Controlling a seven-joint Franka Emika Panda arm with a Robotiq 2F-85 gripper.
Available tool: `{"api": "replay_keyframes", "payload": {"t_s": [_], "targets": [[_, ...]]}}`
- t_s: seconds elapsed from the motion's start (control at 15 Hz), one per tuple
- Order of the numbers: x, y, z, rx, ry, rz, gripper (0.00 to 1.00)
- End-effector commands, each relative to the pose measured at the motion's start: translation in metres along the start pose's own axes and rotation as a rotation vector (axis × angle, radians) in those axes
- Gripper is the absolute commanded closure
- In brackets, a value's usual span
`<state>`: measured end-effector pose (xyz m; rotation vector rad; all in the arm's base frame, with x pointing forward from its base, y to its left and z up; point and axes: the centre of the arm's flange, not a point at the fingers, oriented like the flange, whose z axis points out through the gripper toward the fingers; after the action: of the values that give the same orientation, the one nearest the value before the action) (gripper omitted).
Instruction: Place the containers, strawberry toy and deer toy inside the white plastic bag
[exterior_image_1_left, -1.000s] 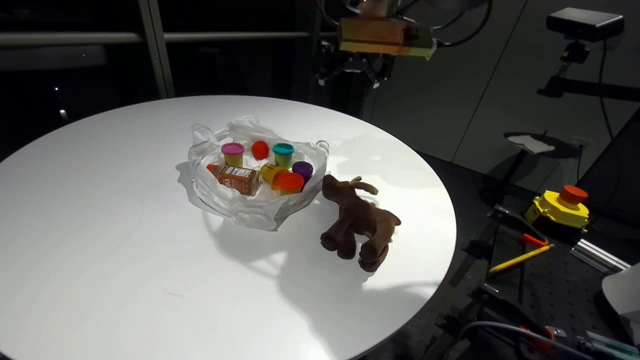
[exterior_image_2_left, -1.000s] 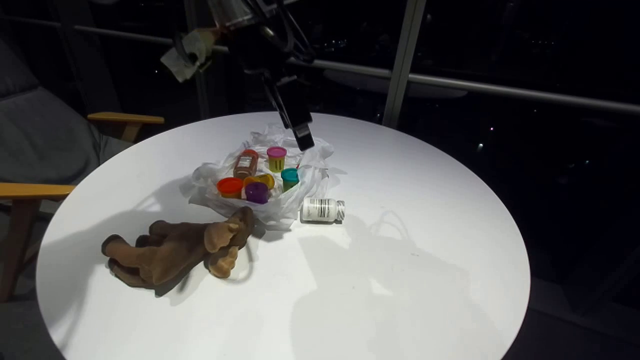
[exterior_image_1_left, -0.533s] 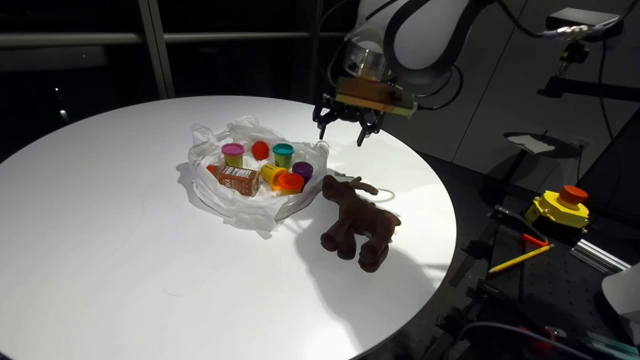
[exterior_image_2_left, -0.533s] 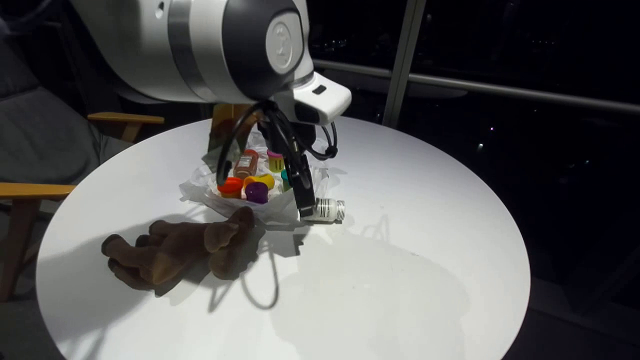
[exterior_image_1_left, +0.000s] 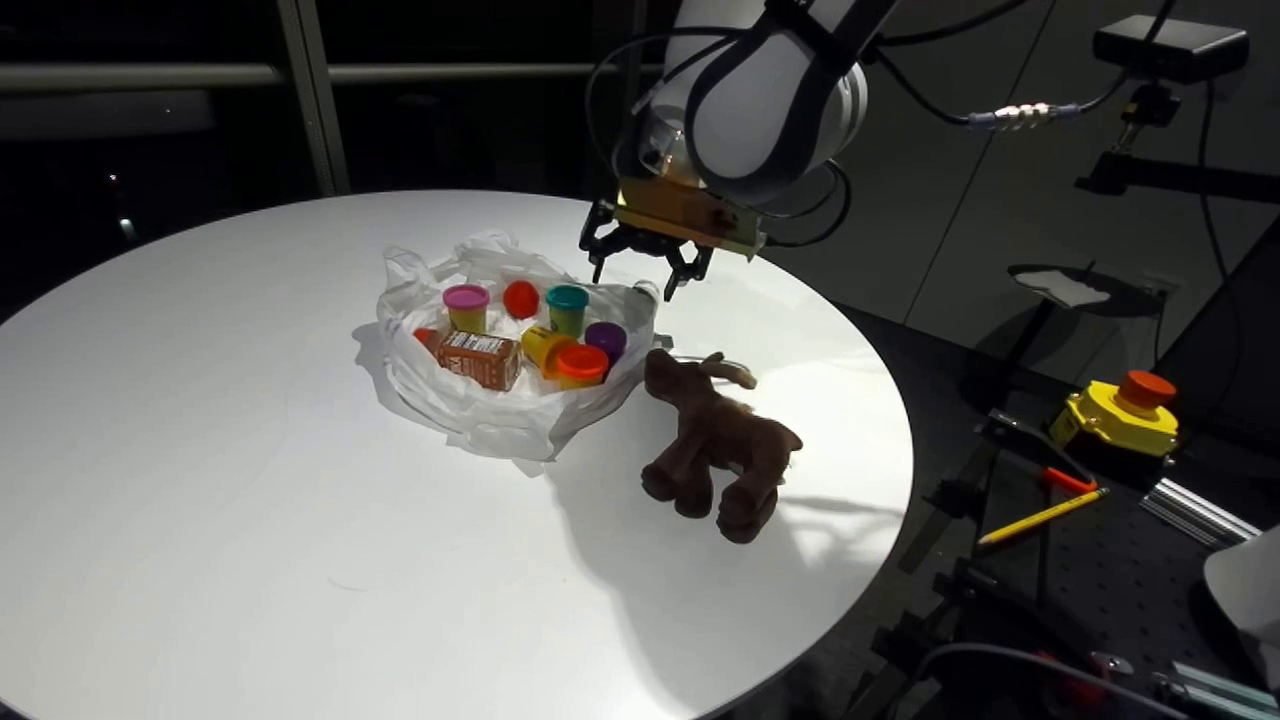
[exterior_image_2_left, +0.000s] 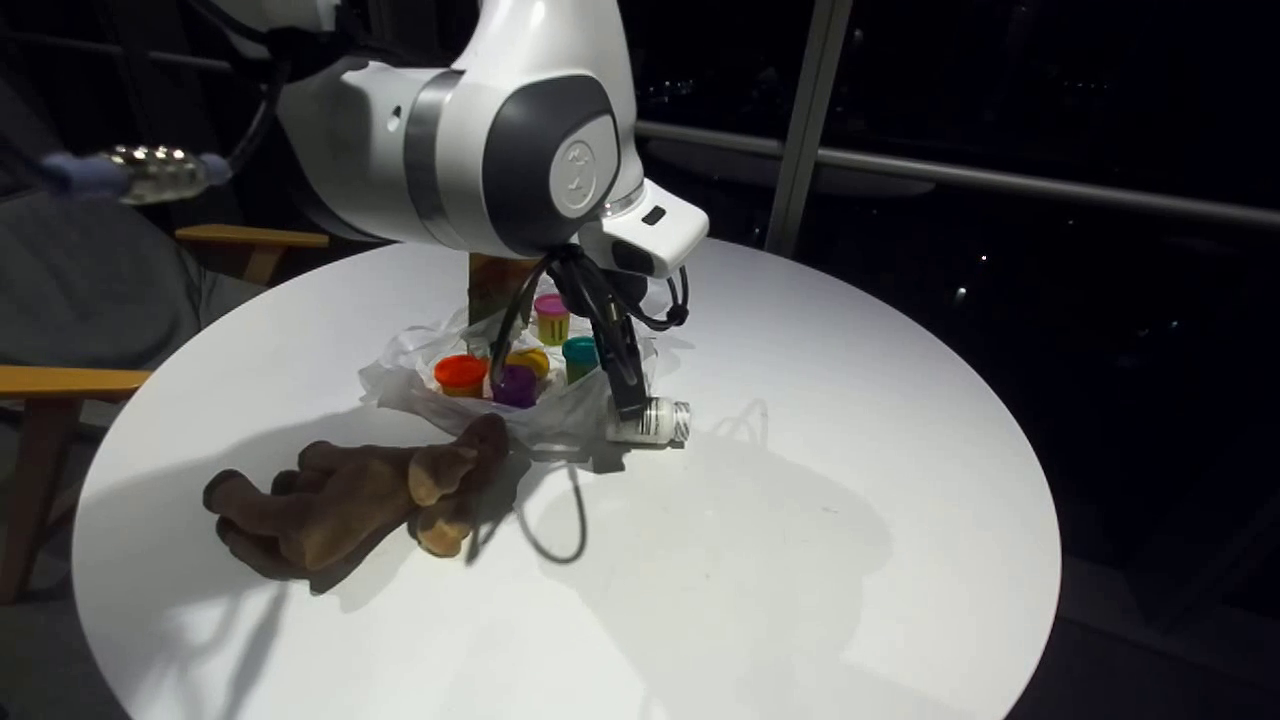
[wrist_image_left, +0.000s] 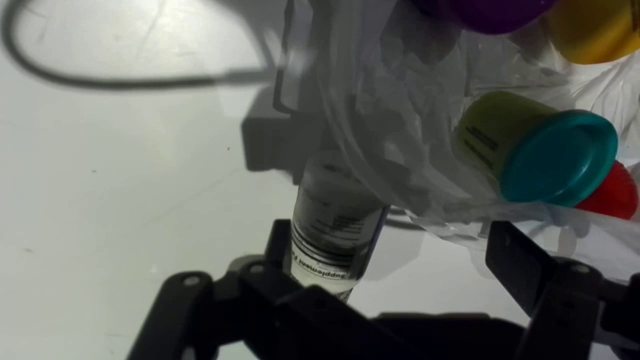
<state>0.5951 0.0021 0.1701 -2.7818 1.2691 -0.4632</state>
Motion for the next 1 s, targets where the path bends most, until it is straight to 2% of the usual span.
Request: {"api": "replay_keyframes", "payload": {"t_s": [0.0, 0.4, 0.47, 0.53, 0.73, 0.93], "targets": [[0.008, -0.001, 0.009, 0.019, 0.013, 0.019, 0.0], [0.019, 0.014, 0.032, -0.029, 0.014, 0.07, 0.0], [0.02, 0.015, 0.033, -0.027, 0.019, 0.072, 0.25], [0.021, 0.015, 0.033, -0.031, 0.025, 0.075, 0.25], [0.014, 0.017, 0.023, -0.016, 0.027, 0.058, 0.49], [-0.011, 0.016, -0.003, 0.011, 0.039, 0.015, 0.73]]}}
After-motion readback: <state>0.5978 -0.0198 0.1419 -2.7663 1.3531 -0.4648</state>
